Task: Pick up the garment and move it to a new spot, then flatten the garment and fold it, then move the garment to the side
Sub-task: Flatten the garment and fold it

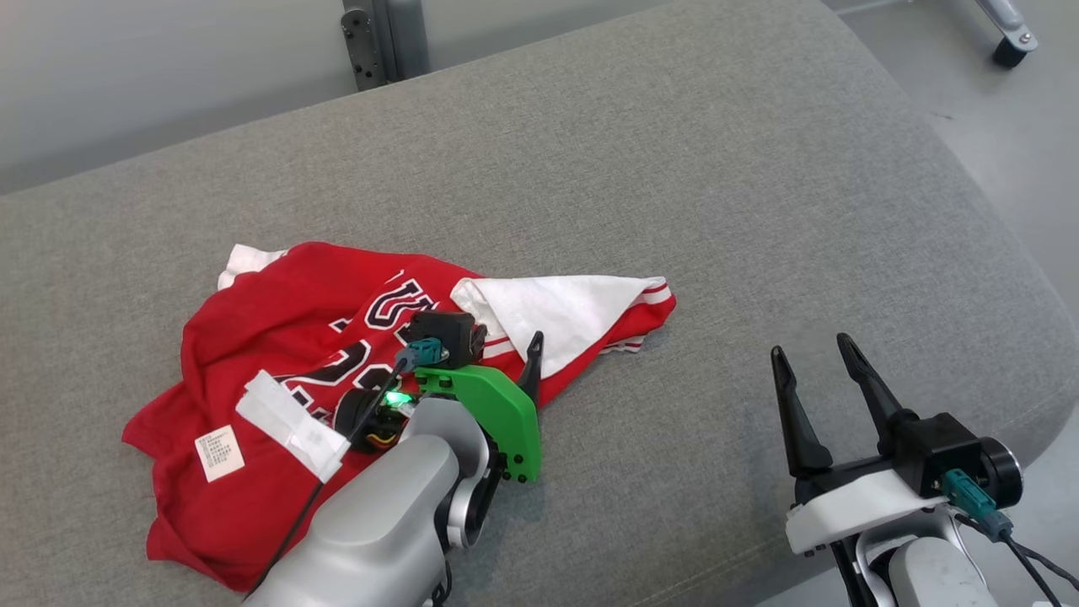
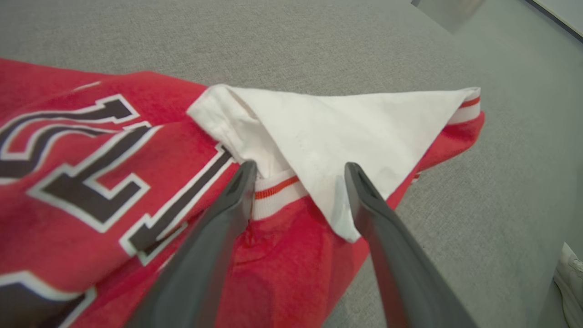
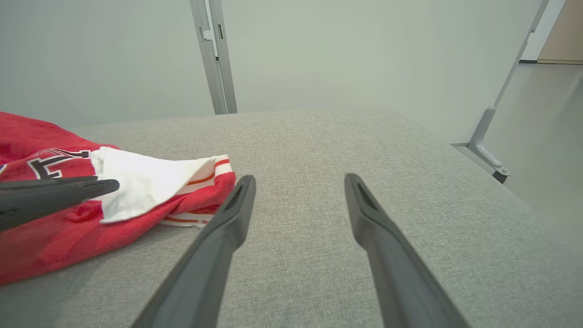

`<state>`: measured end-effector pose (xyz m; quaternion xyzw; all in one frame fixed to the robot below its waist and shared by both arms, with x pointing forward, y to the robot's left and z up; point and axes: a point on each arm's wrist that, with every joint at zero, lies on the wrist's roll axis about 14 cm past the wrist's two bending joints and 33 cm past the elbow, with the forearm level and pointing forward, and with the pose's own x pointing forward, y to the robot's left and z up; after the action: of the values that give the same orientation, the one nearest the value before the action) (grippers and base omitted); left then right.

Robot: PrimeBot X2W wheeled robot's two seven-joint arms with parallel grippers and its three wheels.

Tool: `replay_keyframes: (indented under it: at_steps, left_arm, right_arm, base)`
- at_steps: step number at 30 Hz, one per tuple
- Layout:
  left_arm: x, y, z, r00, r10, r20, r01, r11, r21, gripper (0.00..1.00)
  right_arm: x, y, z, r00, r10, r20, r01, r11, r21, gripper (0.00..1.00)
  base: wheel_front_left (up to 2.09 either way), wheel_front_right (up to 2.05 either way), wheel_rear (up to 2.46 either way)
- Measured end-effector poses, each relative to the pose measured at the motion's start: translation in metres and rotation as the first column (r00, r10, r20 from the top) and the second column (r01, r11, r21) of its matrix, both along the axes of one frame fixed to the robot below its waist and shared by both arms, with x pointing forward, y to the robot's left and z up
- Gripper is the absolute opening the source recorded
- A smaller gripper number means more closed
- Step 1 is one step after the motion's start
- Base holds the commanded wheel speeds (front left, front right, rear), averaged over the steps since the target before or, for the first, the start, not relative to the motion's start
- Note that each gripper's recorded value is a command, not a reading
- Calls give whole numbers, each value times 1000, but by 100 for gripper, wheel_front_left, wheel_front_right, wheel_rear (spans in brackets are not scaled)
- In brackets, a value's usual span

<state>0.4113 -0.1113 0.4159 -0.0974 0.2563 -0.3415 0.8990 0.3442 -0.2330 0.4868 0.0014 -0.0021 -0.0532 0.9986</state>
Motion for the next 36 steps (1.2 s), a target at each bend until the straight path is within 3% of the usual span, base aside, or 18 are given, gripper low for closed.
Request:
replay_keyframes:
  at_steps: [10,13,15,17,20,24,25,26,36]
  left_arm:
    - [-6,-8,-7,999,-43,-13,43,999,-2,100]
    - [-10,-11,-5,998,-56,-12,55,998,-14,87]
    - [-12,-13,-1,998,-61,-6,61,998,-23,74]
    - [-15,-15,2,998,-67,-4,67,997,-35,74]
    - [-19,-17,3,997,-76,-9,75,996,-45,51]
    - [-22,-21,0,996,-88,-21,87,995,-48,38]
    - [-22,-22,-2,996,-91,-25,90,995,-46,27]
    - [-23,-23,-4,995,-98,-31,96,995,-41,0]
    - [-31,-45,20,991,-134,-22,128,976,-176,0]
  right_arm:
    - [-5,-9,-4,999,-31,-15,31,1000,-4,100]
    - [-7,-9,-4,999,-32,-16,32,999,-2,100]
    - [-6,-9,-4,999,-30,-14,30,1000,-1,100]
    - [-6,-8,-4,1000,-27,-15,27,1000,0,100]
    - [-5,-6,-5,1000,-21,-17,21,1000,1,100]
    - [-2,-4,-7,1000,-16,-22,16,1000,2,100]
    - [-2,-5,-7,1000,-16,-23,16,1000,3,100]
    - [-1,-5,-7,1000,-16,-22,17,1000,3,100]
    - [-6,-14,-10,998,-47,-36,47,999,1,100]
  base:
    - [0,0,0]
    - [0,0,0]
    - [0,0,0]
    - [0,0,0]
    - [0,0,0]
    - [0,0,0]
    - [0,0,0]
    - [0,0,0]
    - [0,0,0]
